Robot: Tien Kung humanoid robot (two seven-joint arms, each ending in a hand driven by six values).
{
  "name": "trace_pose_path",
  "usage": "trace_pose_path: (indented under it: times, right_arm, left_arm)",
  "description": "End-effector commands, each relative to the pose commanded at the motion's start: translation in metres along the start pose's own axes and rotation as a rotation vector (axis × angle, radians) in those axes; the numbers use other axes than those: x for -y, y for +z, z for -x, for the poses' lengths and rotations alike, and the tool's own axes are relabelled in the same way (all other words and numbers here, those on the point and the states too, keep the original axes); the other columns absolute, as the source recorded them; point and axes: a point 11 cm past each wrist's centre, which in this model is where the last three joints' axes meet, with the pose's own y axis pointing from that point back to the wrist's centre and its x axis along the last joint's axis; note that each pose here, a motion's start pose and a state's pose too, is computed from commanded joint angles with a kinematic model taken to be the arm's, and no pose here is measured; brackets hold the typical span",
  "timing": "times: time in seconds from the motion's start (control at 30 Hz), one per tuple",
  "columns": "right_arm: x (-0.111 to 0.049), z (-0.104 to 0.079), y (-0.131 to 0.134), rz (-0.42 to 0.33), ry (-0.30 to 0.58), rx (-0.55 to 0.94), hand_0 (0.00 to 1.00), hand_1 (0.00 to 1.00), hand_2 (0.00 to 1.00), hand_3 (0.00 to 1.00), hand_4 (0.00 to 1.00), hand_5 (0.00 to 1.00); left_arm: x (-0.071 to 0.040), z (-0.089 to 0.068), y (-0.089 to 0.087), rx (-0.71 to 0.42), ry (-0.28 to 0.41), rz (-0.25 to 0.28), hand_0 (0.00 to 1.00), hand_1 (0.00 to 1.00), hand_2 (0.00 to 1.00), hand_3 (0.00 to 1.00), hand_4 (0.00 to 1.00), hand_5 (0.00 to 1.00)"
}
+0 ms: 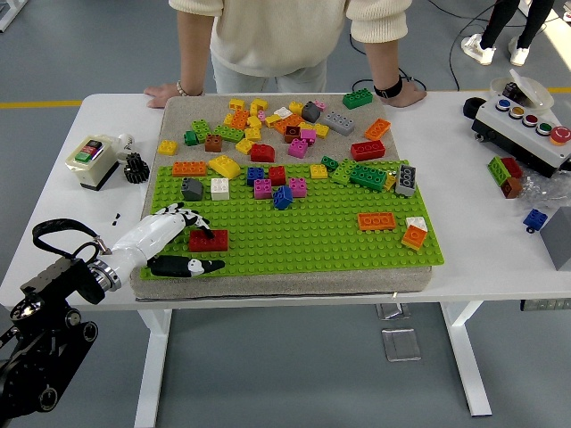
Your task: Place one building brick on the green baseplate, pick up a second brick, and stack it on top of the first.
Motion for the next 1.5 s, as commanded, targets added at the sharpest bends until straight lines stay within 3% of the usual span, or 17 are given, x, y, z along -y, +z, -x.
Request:
trace_pose_path:
  times: [0.53,0.67,0.9,1.2,1.5]
  right_arm:
    - [0.000,0.000,0.001,0.002,-0.002,-0.002,0.743,0.666,0.715,0.595,0.919,0.498]
    - [0.000,0.000,0.000,0.001,-0.002,0.001,0.743,0.666,0.715,0.595,0.919,0.498]
    - [0.000,0.000,0.000,-0.001,-0.002,0.003,0.740,0.666,0.717,0.596,0.920,0.499]
    - [0.000,0.000,0.000,-0.002,-0.002,0.008,0.742,0.666,0.716,0.596,0.921,0.500]
    - [0.000,0.002,-0.003,0.003,-0.013,0.014,0.742,0.666,0.714,0.597,0.921,0.501]
  left_arm:
    - [0.001,0.004,-0.003,-0.007,-0.002,-0.011,0.998,0.901,0.808,0.602,0.998,0.769]
    - [0.001,-0.004,0.002,-0.002,0.017,0.005,0.998,0.901,0.808,0.602,0.998,0.769]
    - [0.002,-0.036,0.024,0.027,0.085,0.071,0.998,0.882,0.787,0.601,0.998,0.765]
    - [0.007,-0.043,0.029,0.038,0.095,0.081,0.998,0.865,0.775,0.608,0.998,0.763]
    - [0.014,-0.066,0.033,0.062,0.154,0.093,0.998,0.810,0.733,0.663,0.998,0.768]
